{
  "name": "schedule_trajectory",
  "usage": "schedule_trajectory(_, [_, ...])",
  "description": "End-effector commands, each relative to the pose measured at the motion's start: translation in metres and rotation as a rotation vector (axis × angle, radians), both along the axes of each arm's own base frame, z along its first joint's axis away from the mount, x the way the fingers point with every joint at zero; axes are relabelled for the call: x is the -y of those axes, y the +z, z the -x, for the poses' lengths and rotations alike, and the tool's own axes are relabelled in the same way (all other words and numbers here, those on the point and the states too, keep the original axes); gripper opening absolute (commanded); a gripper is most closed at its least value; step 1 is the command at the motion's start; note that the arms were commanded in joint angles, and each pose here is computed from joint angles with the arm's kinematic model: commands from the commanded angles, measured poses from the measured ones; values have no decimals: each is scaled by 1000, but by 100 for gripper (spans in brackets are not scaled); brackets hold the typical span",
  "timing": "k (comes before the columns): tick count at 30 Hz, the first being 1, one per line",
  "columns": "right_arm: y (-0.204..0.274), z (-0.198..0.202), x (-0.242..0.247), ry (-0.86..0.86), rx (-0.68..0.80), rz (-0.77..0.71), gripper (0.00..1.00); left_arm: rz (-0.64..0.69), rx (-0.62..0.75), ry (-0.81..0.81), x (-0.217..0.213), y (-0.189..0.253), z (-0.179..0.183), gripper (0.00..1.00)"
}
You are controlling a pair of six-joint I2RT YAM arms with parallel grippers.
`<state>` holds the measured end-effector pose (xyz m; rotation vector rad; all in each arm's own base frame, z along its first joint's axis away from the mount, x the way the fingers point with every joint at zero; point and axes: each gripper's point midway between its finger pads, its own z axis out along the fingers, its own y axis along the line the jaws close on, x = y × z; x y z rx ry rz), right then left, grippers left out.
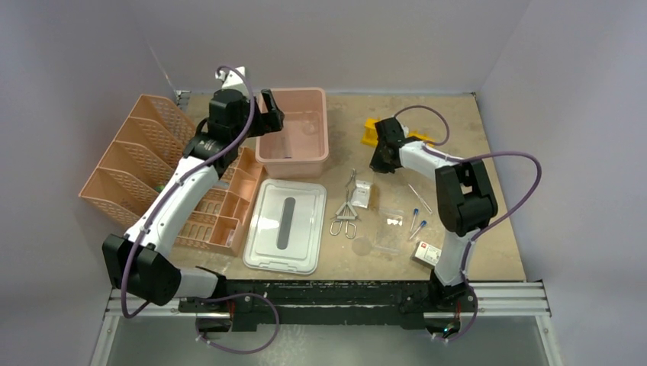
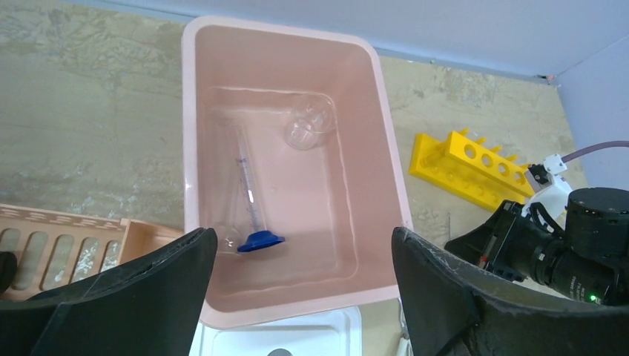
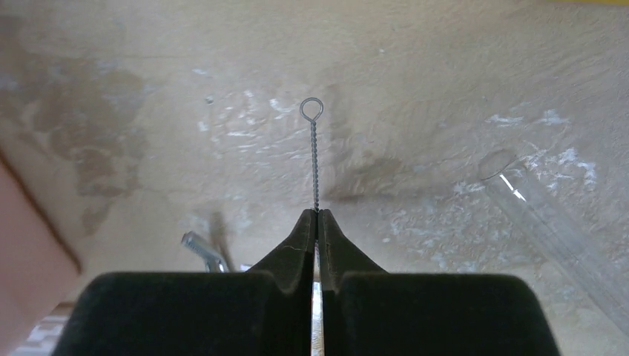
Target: Organize the chemistry lab equipment
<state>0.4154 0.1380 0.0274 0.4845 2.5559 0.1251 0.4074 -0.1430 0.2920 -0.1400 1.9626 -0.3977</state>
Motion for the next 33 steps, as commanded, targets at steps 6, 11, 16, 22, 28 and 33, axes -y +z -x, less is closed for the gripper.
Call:
schedule_trajectory(6, [147,-27,-27,134,378,-161,0,241,260,-169,33,82,13,82])
schedule_trajectory(11, [222,-25,-40,225,548,-230,0,362,291,-249,54,103,21,81])
schedule_trajectory(16, [272,-9,-63,334,628,-372,0,427,308,-351,91,112,37,81])
schedule_trajectory(22, [323,14,-83,415,716,-547,0,515,255,-443,143,98,45,79])
schedule_trajectory(28, [359,36,-93,473,783,-670,0,628,187,-509,173,88,47,71])
schedule_trajectory(33, [372,47,-100,542,821,-717,0,696,160,-634,195,89,58,57])
